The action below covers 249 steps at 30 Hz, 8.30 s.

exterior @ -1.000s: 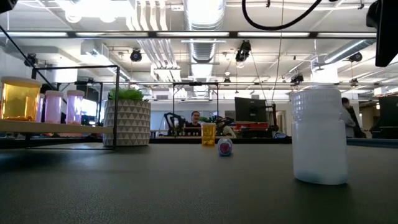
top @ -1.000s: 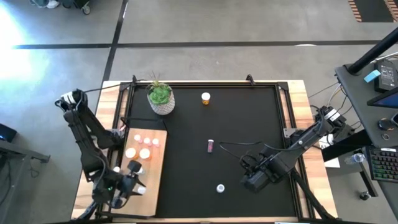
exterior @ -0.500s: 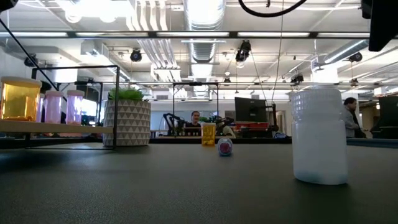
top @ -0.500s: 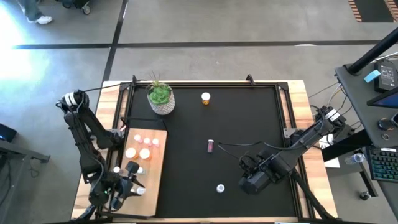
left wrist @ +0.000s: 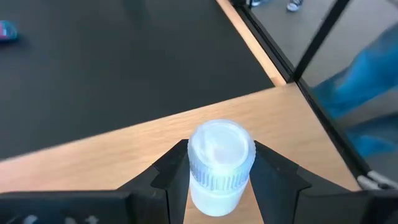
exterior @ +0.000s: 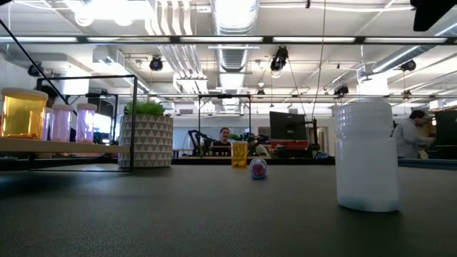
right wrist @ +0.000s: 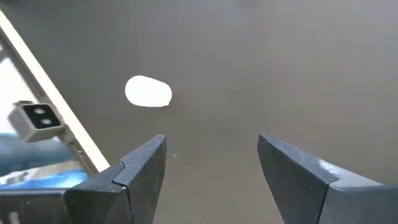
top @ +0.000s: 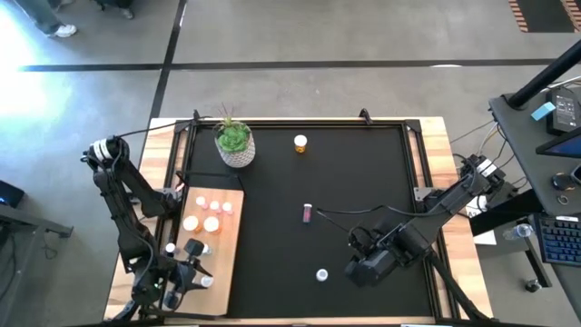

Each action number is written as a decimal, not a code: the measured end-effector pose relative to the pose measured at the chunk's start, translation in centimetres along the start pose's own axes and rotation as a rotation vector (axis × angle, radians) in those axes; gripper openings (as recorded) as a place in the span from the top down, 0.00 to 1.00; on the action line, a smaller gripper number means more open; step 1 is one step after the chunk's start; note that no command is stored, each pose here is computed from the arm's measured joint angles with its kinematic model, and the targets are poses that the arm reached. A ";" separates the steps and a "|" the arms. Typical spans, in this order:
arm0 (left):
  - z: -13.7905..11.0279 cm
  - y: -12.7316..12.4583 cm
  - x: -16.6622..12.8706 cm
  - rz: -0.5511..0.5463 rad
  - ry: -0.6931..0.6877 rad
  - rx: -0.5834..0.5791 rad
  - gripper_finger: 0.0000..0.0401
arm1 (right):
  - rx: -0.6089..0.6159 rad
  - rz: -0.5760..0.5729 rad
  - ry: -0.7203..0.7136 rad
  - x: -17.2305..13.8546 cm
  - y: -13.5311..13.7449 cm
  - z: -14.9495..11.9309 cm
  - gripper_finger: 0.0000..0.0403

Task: Pick and place medicine bottles onto shelf by color
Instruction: Put the right white pill bottle on the shelf aligned with the other white pill bottle, then put the white plastic pill bottle on the shelf aligned with the other white pill bottles

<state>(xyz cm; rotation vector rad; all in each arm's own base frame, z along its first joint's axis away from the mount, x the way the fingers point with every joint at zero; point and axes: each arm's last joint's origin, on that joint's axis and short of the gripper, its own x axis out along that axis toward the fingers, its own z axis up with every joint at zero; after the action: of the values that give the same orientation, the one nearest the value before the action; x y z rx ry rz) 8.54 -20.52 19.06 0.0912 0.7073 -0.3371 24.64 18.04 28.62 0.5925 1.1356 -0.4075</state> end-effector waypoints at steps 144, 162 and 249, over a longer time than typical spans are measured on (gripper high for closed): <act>17.8 6.8 7.6 0.305 -0.413 -0.324 0.46 | -0.608 0.166 -0.479 15.0 1.1 -6.1 0.45; 17.9 7.1 7.7 0.315 -0.413 -0.330 0.46 | -0.515 0.220 -0.563 16.3 -0.3 -4.1 0.67; 13.3 12.8 18.4 0.481 -0.261 -0.352 0.46 | -0.353 0.015 -0.319 10.8 -1.6 -1.5 0.39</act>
<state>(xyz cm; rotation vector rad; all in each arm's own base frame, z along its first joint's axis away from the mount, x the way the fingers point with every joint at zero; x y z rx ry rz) 34.16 -16.13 16.80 -0.1153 0.4572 0.2358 26.70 17.71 17.80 0.2153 0.8682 -0.2679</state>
